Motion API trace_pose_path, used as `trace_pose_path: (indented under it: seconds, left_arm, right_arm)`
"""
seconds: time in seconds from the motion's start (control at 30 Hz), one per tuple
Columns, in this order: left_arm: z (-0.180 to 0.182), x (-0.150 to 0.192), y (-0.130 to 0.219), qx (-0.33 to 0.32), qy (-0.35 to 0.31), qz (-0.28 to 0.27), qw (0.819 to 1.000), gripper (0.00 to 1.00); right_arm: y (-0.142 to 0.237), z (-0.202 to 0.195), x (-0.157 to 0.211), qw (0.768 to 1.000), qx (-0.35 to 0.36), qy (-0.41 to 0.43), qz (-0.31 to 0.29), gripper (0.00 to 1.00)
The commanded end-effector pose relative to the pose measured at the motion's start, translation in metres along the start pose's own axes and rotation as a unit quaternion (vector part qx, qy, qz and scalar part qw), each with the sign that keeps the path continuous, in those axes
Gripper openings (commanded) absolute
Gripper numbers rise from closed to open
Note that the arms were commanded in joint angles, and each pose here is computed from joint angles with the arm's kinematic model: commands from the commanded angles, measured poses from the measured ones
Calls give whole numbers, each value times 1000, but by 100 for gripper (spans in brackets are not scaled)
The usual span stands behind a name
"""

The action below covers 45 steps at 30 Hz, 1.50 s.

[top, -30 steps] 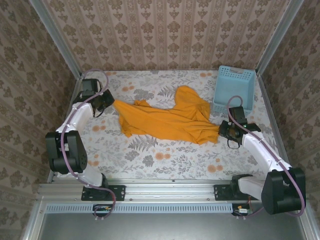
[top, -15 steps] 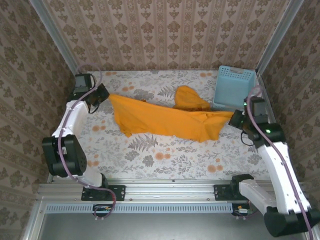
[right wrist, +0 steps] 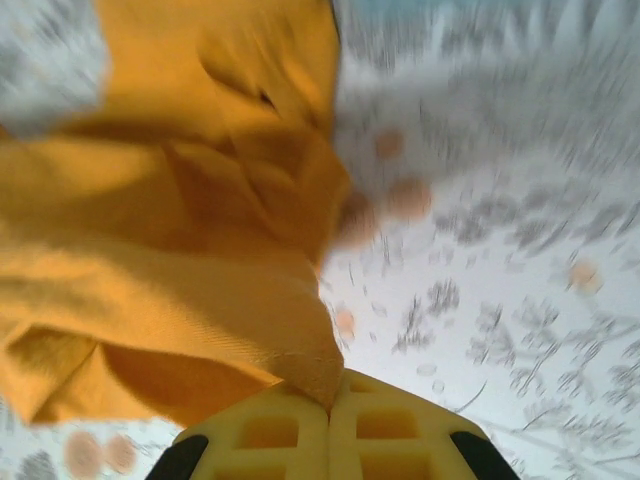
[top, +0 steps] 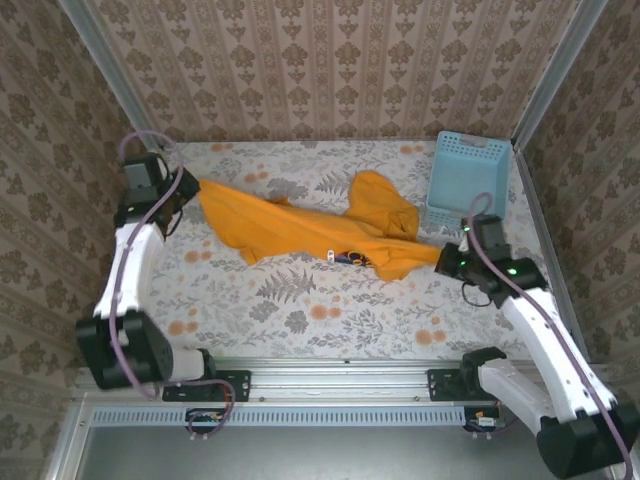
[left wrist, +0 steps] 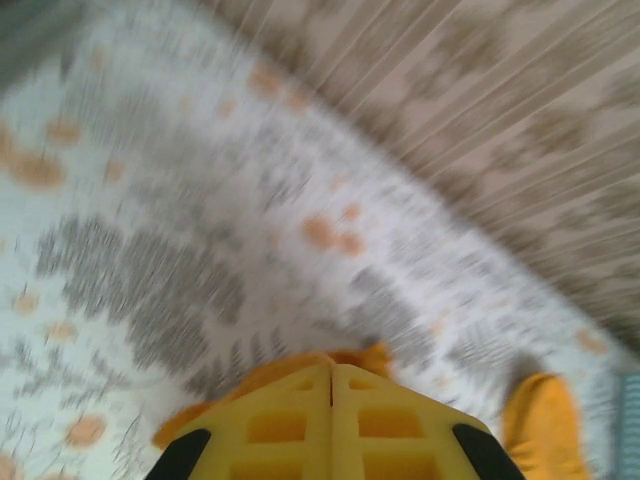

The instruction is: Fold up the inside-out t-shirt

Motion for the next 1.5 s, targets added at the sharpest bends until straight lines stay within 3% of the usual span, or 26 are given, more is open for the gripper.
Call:
trace_pose_path:
  seconds: [0.0,0.03,0.13,0.2,0.3,0.4,0.5,0.67,0.77,0.93,1.07,1.3,1.47]
  left_arm:
    - [62,36,-40,-94,66,90,989,0]
    - [73,40,-47,-108,77,100,986,0]
    - [89,44,-58,-130,92,117,980,27]
    - [83,44,-51,-136,73,106,982,39]
    - [45,49,-19,-147,-17,55,987,54]
    - [-14,86,5,-92,-132,48,986,63]
    - [-61,156,10,0,-220,112,969,64]
    - [-95,291,14,78,-348,236,904,63]
    - [-96,347,15,107,-375,283,876,63]
    - [-92,411,12,134,-383,342,848,64]
    - [-89,437,4,141,-388,356,838,66]
    - [-85,436,-24,101,-378,322,862,59]
    - [-93,441,-33,109,-373,324,863,57]
  right_arm:
    - [-22,8,1,999,-17,-37,-15,0]
    - [-29,8,5,999,-18,-40,-10,0]
    - [-34,16,7,999,-39,-25,-10,0]
    - [-27,27,-2,998,-57,-1,-35,0]
    - [-15,43,-11,995,-73,43,-60,0]
    - [-11,55,-15,992,-83,66,-67,0]
    - [-15,62,-15,991,-88,73,-65,0]
    - [-18,64,-14,992,-81,70,-66,0]
    - [-16,60,-13,993,-71,65,-73,0]
    - [-17,57,-9,993,-70,52,-78,0]
    - [-22,55,-4,993,-74,40,-79,0]
    - [-26,54,2,993,-79,32,-77,0]
    - [-30,51,7,994,-73,30,-74,0]
Point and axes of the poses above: each hand's point on the last joint's axis, 136 mm out from that joint toward the fingers, its own y axis back along the fingers, its own z axis along the line the jaws close on, x = y × z, the point moved 5 cm from there along y, back along the fingers, and after that the axes turned 14 degrees about y, right-handed, at the moved point
